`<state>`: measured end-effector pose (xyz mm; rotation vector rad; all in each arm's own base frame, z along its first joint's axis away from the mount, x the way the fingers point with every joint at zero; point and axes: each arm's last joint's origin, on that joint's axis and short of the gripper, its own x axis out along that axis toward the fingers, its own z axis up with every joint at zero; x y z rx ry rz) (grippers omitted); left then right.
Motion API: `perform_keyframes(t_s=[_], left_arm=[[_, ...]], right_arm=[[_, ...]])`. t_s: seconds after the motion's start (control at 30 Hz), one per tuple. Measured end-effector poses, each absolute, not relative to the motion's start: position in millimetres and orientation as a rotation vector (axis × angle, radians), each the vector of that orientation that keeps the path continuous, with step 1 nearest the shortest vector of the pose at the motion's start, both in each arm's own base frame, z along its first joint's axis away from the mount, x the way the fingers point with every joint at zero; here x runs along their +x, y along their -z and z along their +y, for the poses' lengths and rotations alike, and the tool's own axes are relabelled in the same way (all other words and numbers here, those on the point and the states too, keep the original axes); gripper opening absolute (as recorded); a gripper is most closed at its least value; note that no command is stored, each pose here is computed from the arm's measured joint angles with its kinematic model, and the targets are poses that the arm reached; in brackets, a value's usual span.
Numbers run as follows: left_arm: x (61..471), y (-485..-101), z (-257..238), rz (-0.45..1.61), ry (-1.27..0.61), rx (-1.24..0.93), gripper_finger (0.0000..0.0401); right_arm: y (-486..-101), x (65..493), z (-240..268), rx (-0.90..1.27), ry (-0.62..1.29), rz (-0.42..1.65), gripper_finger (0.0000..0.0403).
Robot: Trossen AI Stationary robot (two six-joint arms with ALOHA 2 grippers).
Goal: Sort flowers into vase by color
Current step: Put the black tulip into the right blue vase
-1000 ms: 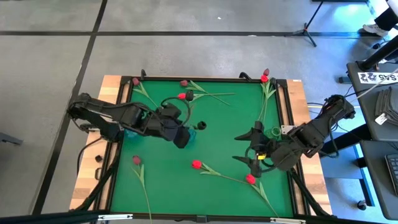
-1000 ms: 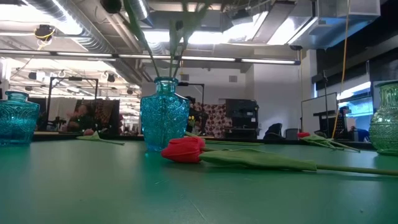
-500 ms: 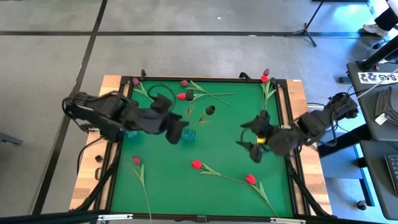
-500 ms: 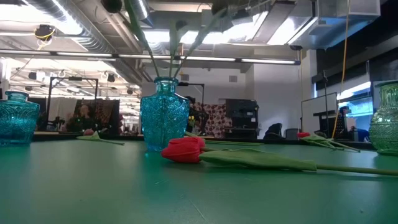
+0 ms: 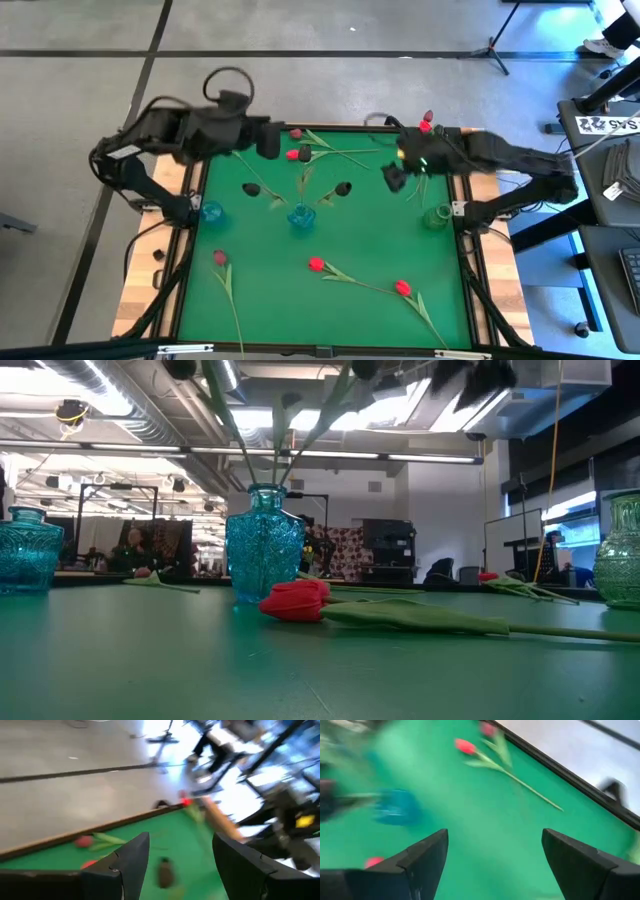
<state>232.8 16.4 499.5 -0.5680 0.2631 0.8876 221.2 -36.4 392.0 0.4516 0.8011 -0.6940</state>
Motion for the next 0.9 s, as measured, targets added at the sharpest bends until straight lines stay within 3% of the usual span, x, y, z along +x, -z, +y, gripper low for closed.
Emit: perform_keyframes(t_s=[0.47,0.73,0.9], left_arm=[[235.7,-471.6,65.7,0.541,-1.042,-0.175,0.0212],[246.8,-442.5,67.4,0.703,-1.002,-0.051,0.0212],[246.1,-435.5,71.5,0.73,-1.032,-0.029,0.0212]], right_arm=[[-311.0,190.9,-220.7,0.802,1.295,1.152,0.0308],[-252.2,176.1,-280.5,0.972,1.497,1.244,0.0208],[-224.4,166.6,-289.9,1.03,1.615,1.274,0.0147]])
